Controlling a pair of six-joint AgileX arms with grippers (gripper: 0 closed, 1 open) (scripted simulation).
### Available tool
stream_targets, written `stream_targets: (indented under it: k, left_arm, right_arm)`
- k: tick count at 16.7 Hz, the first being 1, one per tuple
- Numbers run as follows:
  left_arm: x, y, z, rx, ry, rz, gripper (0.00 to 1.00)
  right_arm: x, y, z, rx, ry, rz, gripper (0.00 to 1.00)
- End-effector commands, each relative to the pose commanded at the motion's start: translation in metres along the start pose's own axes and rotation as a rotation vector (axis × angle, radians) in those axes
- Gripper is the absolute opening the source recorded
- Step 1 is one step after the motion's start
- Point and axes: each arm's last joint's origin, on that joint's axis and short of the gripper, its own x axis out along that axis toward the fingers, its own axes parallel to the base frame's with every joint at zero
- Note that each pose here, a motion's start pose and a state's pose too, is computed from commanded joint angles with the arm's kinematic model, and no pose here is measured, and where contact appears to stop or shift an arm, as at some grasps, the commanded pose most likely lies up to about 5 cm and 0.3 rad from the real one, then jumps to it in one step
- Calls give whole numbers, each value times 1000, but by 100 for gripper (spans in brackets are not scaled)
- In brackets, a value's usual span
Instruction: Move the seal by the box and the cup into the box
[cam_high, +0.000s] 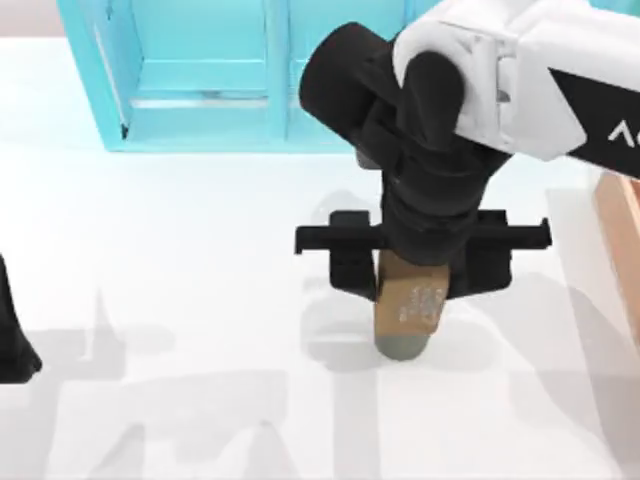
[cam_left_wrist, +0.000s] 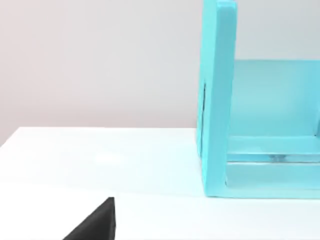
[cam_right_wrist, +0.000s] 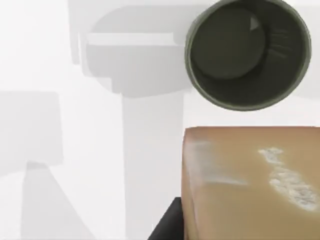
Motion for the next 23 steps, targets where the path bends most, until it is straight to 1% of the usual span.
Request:
stream_targets:
  k: [2, 5, 8, 10, 15, 23]
  left_arm:
    - [0, 0, 0, 0, 0, 0, 100]
    - [0, 0, 0, 0, 0, 0, 100]
    - [0, 0, 0, 0, 0, 0, 100]
    - [0, 0, 0, 0, 0, 0, 100]
    - [0, 0, 0, 0, 0, 0, 100]
    - [0, 0, 0, 0, 0, 0, 100]
  right_arm:
    - [-5, -43, 2, 0, 0, 0, 0]
    - [-7, -103, -7, -2, 4, -4, 0]
    - [-7, -140, -18, -4, 1, -5, 0]
    - [-6, -148, -20, -5, 0, -6, 0]
    - [-2, -147, -20, -6, 4, -9, 0]
    - [47, -148, -20, -5, -8, -2, 0]
